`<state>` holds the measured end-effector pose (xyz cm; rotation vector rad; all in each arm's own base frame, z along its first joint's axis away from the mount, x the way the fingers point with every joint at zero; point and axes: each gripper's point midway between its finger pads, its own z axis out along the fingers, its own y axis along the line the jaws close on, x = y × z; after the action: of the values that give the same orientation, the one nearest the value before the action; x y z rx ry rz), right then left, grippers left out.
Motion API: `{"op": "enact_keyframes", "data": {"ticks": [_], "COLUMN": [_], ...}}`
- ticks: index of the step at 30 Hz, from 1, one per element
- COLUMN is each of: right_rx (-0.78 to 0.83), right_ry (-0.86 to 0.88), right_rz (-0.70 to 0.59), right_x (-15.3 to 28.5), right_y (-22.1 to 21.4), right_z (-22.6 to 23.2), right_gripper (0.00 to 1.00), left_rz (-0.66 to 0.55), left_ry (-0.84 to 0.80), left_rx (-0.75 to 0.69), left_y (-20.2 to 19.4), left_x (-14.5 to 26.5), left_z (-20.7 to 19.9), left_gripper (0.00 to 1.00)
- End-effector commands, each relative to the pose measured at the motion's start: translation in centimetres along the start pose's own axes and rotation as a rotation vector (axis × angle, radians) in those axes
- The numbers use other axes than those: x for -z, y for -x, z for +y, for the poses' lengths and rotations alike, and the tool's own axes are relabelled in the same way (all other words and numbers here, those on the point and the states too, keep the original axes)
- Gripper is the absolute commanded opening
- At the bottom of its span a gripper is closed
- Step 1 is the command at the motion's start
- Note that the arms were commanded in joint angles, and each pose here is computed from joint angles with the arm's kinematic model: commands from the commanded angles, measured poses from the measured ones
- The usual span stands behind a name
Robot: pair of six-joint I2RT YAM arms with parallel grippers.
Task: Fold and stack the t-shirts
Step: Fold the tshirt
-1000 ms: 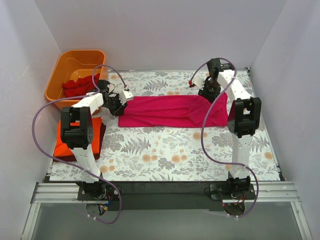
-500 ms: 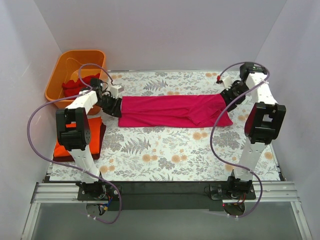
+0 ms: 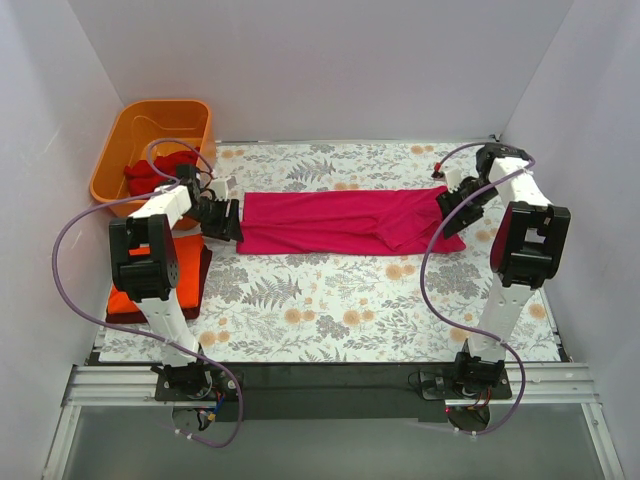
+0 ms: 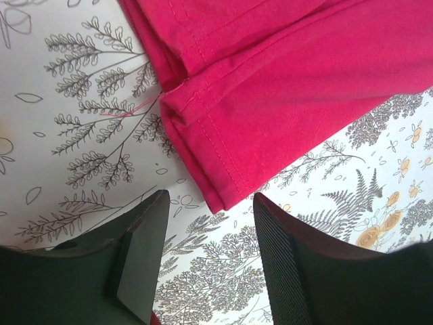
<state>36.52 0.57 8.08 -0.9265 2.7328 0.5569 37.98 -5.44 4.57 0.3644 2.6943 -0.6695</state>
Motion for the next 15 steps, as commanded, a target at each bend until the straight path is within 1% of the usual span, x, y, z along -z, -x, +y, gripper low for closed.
{"op": "enact_keyframes", "data": {"ticks": [1, 8, 11, 14, 15], "right_rx": [-0.012, -0.005, 0.0, -0.006, -0.01], "right_ry": [-0.011, -0.035, -0.035, -0.031, -0.029], "right_rz": [-0.004, 0.044, 0.051, 0.061, 0.064], "right_x": [-1.1, -2.1, -2.2, -2.4, -2.5], "right_y": [-0.1, -1.6, -1.8, -2.2, -2.4], "right_z": [-0.8, -1.4, -1.5, -1.4, -1.3], "right_gripper": [0.57, 0.57, 0.54, 0.48, 0.45], "left_rz": [-0.027, -0.008, -0.009, -0.017, -0.018], "left_ry": [-0.006, -0.021, -0.03, -0.042, -0.046], "left_rx": [0.022, 0.049, 0.039, 0.031, 0.035], "left_y": [0.2, -0.8, -1.1, -1.0, -0.9], "left_x": [0.3, -0.7, -1.0, -1.3, -1.4], "left_z": [-0.6, -0.7, -1.1, -1.6, -1.7], "left_gripper": [0.53, 0.55, 0.55, 0.5, 0.45]}}
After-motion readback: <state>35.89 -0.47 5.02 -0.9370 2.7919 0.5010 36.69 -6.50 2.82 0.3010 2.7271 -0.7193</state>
